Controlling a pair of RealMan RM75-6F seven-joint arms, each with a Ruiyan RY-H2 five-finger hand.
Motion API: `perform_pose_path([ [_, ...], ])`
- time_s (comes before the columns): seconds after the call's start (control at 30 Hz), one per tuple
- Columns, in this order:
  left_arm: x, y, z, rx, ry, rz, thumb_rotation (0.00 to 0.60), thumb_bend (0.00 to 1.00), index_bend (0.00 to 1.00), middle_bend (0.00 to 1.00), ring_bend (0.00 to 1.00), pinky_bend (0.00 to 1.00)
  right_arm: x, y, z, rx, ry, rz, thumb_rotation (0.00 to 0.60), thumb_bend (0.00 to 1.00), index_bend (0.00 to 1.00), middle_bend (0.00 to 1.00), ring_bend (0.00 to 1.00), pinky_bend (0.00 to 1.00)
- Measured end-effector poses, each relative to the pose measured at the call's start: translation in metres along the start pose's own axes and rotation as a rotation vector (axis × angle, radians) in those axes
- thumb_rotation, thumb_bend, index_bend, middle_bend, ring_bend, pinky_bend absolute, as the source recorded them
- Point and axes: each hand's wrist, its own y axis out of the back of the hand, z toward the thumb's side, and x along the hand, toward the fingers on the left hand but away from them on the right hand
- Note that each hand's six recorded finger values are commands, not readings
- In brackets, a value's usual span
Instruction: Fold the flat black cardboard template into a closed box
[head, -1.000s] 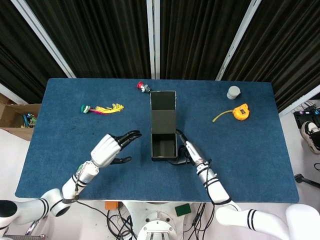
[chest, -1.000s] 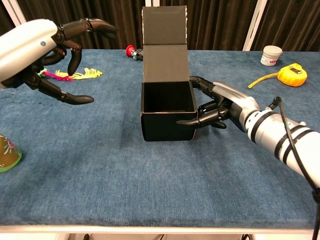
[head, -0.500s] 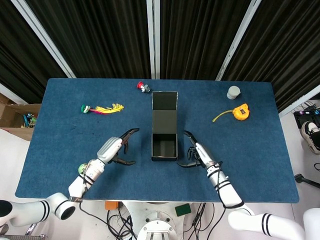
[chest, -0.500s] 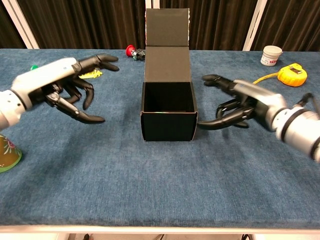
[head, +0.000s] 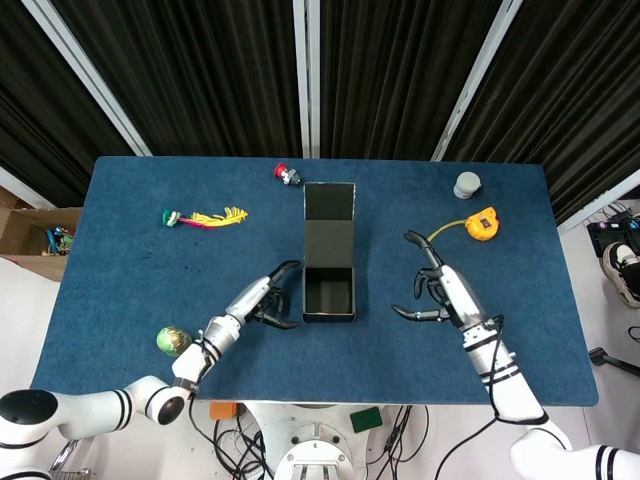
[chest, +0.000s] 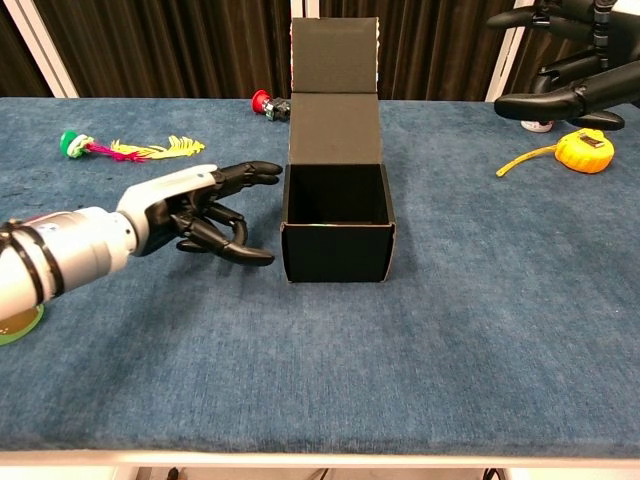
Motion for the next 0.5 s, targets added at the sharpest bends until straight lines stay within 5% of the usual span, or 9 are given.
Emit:
perform_pose_path([
  [0.5,0.024,-0.022,0.008,-0.076,-0.011,-0.057,0.600,0.09,0.00,0.01,0.62,1.00,0.004,0.001,-0.018,-0.020,-0.033,-0.016,0.600,0.15,0.00,0.11,0.63,1.00],
])
